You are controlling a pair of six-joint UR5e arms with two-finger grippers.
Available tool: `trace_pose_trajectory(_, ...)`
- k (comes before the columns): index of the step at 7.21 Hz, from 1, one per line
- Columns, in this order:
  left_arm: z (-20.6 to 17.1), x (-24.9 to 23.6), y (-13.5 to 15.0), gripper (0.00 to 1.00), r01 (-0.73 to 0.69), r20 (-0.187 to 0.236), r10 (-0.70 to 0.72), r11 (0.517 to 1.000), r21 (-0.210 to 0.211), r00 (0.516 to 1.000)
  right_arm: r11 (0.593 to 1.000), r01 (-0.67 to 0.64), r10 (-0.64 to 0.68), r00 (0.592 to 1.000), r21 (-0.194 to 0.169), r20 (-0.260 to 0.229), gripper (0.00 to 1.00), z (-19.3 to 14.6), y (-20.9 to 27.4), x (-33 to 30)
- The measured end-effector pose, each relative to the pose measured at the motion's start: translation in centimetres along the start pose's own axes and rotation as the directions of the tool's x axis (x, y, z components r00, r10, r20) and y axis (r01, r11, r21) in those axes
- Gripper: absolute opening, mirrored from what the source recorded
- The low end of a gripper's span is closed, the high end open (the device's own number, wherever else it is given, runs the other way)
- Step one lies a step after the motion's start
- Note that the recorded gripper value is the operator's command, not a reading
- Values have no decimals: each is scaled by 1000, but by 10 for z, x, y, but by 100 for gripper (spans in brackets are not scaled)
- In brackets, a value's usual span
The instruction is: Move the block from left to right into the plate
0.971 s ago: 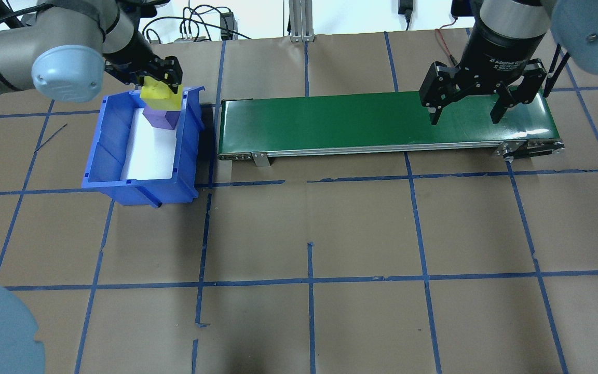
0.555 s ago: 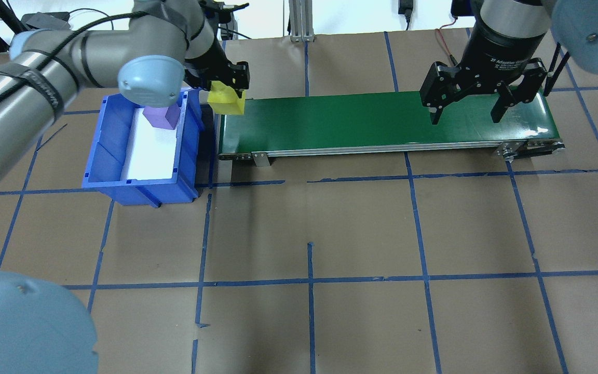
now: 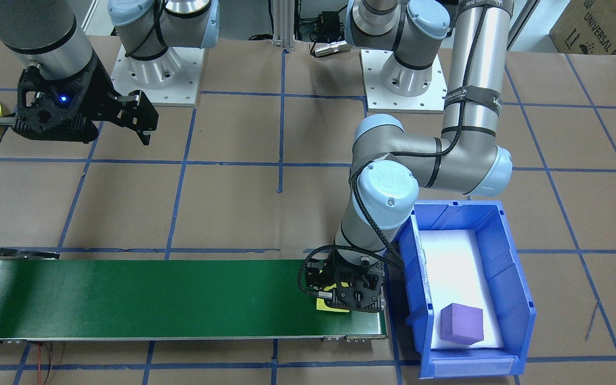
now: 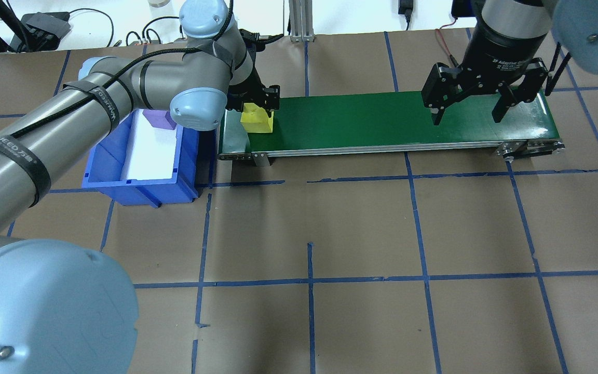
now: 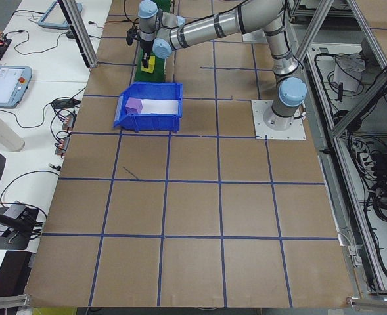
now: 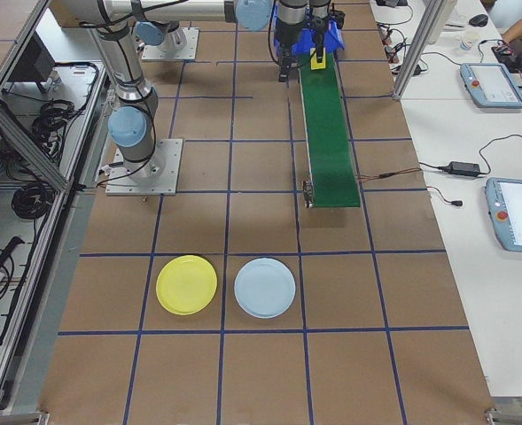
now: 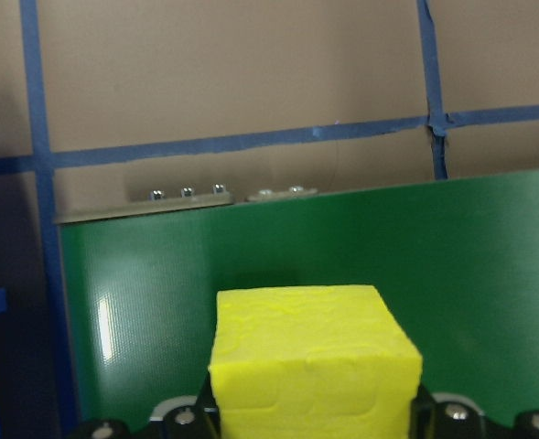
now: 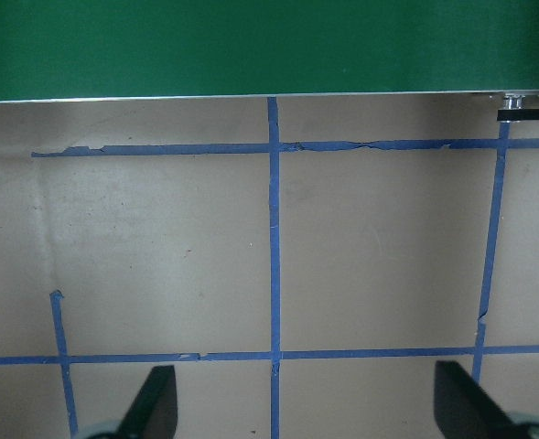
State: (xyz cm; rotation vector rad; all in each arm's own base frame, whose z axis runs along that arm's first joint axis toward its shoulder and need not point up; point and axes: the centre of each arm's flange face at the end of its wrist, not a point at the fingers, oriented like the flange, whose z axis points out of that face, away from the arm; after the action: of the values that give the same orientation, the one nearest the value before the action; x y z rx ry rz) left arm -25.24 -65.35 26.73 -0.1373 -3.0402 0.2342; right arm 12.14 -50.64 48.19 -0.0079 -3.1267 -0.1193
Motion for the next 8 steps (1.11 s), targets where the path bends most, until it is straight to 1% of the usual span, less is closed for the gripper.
trace_pose_trajectory(2, -3, 1, 1, 100, 3, -1, -3, 1000, 2, 1000, 1000, -5, 5, 1000, -4, 2, 100, 1, -1, 5)
trace_pose_trajectory(3, -16, 3, 1, 100, 4, -17, -3, 1000, 18, 1000, 1000, -6, 6, 1000, -6, 3, 100, 3, -1, 6)
trace_pose_trajectory(4, -38, 8, 2, 100, 2, -48, 0, 999, 48, 999, 1000, -7, 7, 1000, -7, 3, 100, 3, -1, 7)
trace_pose_trajectory(5, -64, 7, 2, 100, 6, -69, 0, 996, 84, 998, 1000, -7, 7, 1000, -7, 2, 100, 3, -1, 7)
trace_pose_trajectory(6, -83, -8, -1, 100, 25, -73, -17, 993, 113, 997, 1000, -2, 2, 1000, -9, 3, 100, 4, -2, 7)
trace_pose_trajectory(7, -91, -44, -8, 100, 45, -63, -37, 991, 127, 997, 999, 41, -41, 999, 5, 7, 100, 5, -5, 7)
trace_pose_trajectory(8, -94, -84, -15, 100, 53, -48, -47, 990, 133, 998, 994, 101, -102, 995, 33, 7, 100, 7, -14, 7)
